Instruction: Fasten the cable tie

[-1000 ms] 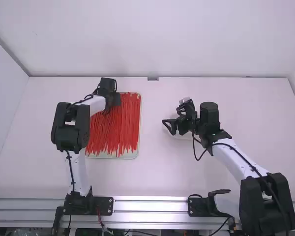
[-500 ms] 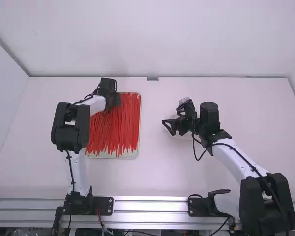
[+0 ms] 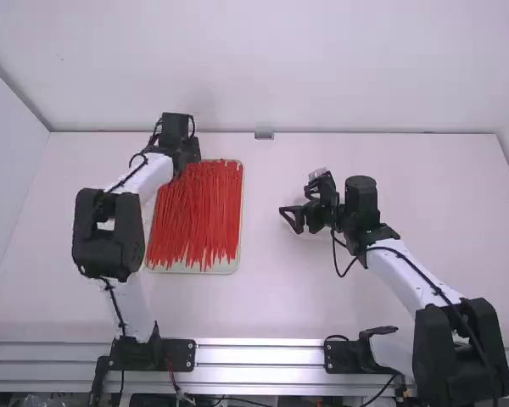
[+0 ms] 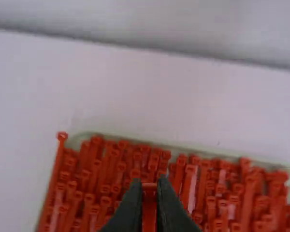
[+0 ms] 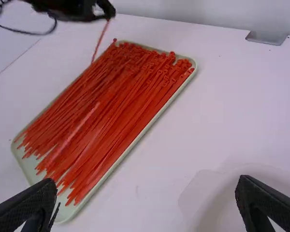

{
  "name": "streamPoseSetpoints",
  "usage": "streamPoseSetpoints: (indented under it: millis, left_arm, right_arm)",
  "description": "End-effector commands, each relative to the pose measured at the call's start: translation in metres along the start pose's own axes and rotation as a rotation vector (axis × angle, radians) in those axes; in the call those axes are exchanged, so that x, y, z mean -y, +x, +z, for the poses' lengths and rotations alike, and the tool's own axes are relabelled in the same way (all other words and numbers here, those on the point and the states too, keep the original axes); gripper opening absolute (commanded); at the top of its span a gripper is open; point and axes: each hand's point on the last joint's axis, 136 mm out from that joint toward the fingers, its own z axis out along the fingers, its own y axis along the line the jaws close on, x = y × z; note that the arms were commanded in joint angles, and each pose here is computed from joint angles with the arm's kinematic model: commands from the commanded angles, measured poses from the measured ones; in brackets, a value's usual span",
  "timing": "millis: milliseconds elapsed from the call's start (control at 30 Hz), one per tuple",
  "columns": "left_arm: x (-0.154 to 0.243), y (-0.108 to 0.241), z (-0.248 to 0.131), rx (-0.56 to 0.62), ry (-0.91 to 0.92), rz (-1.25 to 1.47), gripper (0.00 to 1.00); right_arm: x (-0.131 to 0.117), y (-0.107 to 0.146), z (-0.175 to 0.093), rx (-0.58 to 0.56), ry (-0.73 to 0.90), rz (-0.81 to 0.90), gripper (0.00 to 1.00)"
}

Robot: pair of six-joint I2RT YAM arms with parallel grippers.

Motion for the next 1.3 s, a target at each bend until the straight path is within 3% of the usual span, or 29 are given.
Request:
streamPoseSetpoints:
  millis: [0,233,400,633,900,1067,1267]
  left_arm:
    - [0.003,-0.048,-0.042,0.123,0.014,-0.024,0.02]
    - [0.000,-0.085,-0.109,0.226,0.046,-0.033,0.02]
    - [0.006,-0.080,-0.138,0.200,0.107,0.014,0.02]
    - [0.006,-0.056,-0.148,0.174,0.147,0.019,0.02]
    - [0.028,-0.022,-0.149,0.195,0.316,0.033,0.02]
    - [0.047,-0.005,-0.156,0.233,0.458,0.020,0.02]
    - [0.070,-0.005,-0.174,0.291,0.618,-0.028,0.02]
  right_arm:
    - [-0.004,-0.017,-0.001,0.029,-0.013,-0.024,0.98]
    - [-0.004,-0.018,-0.001,0.032,-0.013,-0.027,0.99]
    - [-0.004,-0.018,-0.001,0.032,-0.014,-0.027,0.99]
    - [-0.020,-0.020,-0.002,0.041,-0.105,-0.035,0.98]
    - [-0.041,-0.028,-0.006,0.072,-0.228,-0.062,0.98]
    - [-0.062,-0.039,-0.013,0.123,-0.351,-0.119,0.99]
    - [-0.067,-0.067,-0.020,0.201,-0.379,-0.029,0.99]
